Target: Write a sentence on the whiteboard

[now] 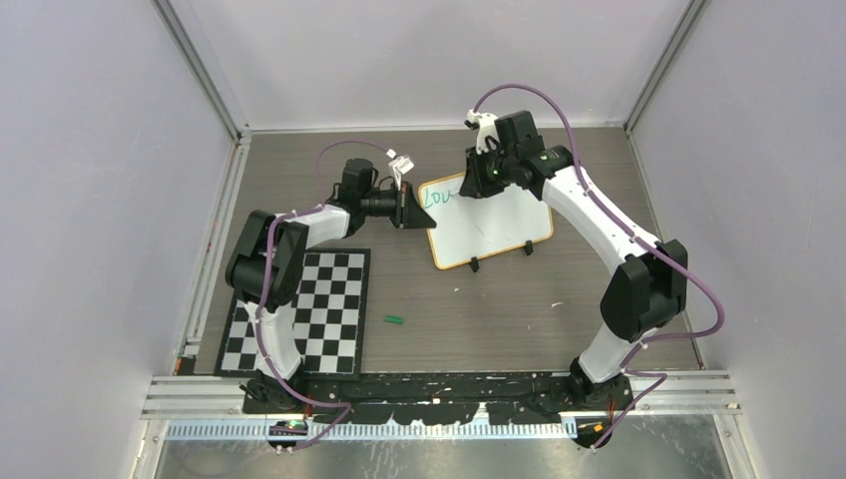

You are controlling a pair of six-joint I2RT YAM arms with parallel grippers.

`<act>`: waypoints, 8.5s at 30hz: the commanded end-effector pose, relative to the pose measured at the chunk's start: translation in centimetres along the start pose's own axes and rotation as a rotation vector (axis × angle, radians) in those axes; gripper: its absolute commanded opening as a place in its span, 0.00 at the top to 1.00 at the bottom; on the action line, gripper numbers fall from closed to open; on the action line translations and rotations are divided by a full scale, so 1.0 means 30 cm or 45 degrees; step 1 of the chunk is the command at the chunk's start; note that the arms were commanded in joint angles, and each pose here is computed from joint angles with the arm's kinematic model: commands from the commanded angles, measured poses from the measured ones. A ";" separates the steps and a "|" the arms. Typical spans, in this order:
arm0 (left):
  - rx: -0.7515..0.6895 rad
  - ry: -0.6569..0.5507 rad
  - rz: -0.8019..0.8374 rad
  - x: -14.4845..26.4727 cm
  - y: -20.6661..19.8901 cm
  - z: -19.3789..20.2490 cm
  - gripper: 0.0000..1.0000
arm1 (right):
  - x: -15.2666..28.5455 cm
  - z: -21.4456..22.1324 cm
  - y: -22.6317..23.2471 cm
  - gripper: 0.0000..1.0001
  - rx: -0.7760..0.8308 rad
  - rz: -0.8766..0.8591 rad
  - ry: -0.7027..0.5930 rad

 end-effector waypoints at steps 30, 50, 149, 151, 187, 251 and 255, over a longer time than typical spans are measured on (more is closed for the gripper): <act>-0.005 0.029 0.033 -0.013 -0.025 0.017 1.00 | 0.025 -0.107 -0.049 1.00 0.007 0.058 -0.097; -0.006 0.030 0.030 -0.012 -0.024 0.020 1.00 | -0.004 -0.051 -0.003 1.00 0.026 0.007 -0.040; -0.023 0.049 -0.026 -0.023 -0.001 -0.125 0.95 | 0.142 0.017 -0.121 1.00 0.015 -0.128 -0.152; -0.038 0.063 -0.010 -0.022 -0.003 -0.119 1.00 | 0.140 0.010 -0.127 1.00 0.021 -0.115 -0.160; -0.022 0.117 -0.045 -0.021 0.022 -0.075 1.00 | 0.091 -0.006 -0.169 1.00 -0.032 -0.034 -0.149; -0.036 0.110 -0.043 -0.021 0.017 -0.069 1.00 | 0.099 -0.049 -0.208 1.00 0.023 0.042 -0.162; -0.029 0.111 -0.044 -0.024 0.021 -0.068 1.00 | 0.091 -0.023 -0.208 1.00 0.012 0.031 -0.136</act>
Point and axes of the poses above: each gripper's point midway between its finger pads, its own x axis back along the fingers, its own y axis along the line the jaws close on, z = x × y, the point moved 3 cm from there along x, back along the fingers, and after that the axes turned 6 degrees about -x, right-handed, at the moved point
